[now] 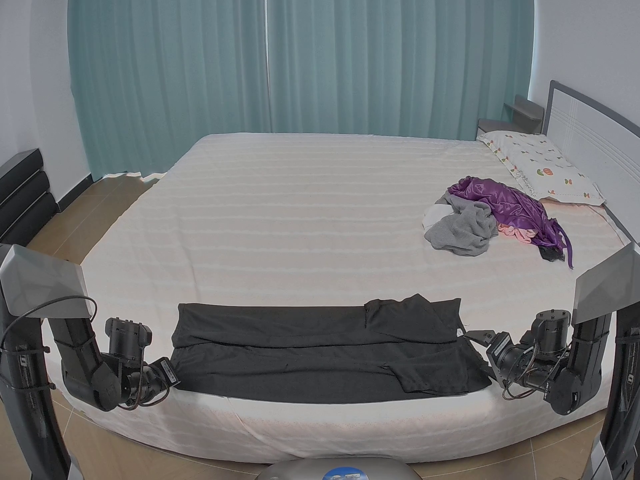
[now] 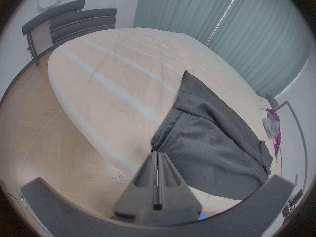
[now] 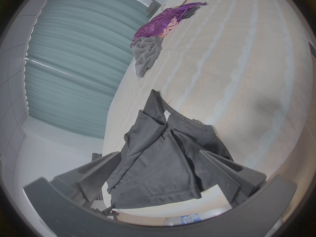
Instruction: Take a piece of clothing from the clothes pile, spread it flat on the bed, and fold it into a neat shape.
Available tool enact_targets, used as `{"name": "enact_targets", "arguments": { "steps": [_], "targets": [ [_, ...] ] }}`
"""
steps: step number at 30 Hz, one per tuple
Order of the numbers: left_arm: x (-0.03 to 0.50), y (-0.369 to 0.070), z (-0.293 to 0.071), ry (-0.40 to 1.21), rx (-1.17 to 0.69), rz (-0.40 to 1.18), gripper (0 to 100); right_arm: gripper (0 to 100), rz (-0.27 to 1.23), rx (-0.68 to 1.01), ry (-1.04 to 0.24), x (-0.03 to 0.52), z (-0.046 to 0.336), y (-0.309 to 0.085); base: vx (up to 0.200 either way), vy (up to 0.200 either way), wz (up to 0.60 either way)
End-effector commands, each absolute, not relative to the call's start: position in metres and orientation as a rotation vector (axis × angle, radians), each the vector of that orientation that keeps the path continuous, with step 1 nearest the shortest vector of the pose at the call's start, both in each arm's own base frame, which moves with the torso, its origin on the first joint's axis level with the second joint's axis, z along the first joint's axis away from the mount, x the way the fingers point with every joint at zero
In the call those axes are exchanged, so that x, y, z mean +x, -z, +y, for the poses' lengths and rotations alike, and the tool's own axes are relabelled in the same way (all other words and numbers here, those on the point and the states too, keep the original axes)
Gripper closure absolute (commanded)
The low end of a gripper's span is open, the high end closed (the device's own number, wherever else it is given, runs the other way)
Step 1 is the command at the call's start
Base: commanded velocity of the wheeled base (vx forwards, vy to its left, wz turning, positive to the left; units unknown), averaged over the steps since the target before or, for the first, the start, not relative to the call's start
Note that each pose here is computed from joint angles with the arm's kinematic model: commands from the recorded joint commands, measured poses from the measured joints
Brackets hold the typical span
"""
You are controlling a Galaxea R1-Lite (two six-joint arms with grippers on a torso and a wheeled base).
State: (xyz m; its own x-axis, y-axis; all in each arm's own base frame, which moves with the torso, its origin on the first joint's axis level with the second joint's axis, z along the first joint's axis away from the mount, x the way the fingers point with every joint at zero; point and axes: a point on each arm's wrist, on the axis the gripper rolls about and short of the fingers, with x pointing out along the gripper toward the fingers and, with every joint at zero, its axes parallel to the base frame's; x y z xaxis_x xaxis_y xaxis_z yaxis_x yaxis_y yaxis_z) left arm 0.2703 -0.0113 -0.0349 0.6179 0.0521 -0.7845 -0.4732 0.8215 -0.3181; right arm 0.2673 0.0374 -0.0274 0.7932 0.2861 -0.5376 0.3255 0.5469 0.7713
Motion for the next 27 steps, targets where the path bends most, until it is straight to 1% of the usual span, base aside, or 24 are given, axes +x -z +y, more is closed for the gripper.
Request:
{"name": "enact_targets", "arguments": {
  "steps": [1,8,16,17,20,26,27],
  "targets": [
    [0.268,0.037,-0.009,-0.336,-0.531,0.869,100,0,0.687,1.013,0.026,0.267,0.038,0.028,0.000,0.000,0.00],
    [0.261,0.038,-0.006,-0.332,-0.477,0.895,100,0,0.687,1.013,0.026,0.267,0.038,0.028,0.000,0.000,0.00],
    [0.264,0.039,-0.004,-0.338,-0.481,0.888,100,0,0.689,1.013,0.026,0.267,0.038,0.028,0.000,0.000,0.00],
    [0.264,0.039,-0.003,-0.341,-0.482,0.887,0,0,0.689,1.012,0.024,0.267,0.038,0.028,0.000,0.000,0.00],
    [0.265,0.038,-0.002,-0.341,-0.492,0.881,0,0,0.689,1.012,0.022,0.267,0.039,0.028,0.000,0.000,0.00],
    [0.273,0.025,0.012,-0.338,-0.552,0.813,0,0,0.689,1.012,0.022,0.267,0.039,0.028,0.000,0.000,0.00],
    [0.277,0.017,0.015,-0.320,-0.594,0.783,0,0,0.689,1.012,0.022,0.267,0.039,0.028,0.000,0.000,0.00]
  ]
}}
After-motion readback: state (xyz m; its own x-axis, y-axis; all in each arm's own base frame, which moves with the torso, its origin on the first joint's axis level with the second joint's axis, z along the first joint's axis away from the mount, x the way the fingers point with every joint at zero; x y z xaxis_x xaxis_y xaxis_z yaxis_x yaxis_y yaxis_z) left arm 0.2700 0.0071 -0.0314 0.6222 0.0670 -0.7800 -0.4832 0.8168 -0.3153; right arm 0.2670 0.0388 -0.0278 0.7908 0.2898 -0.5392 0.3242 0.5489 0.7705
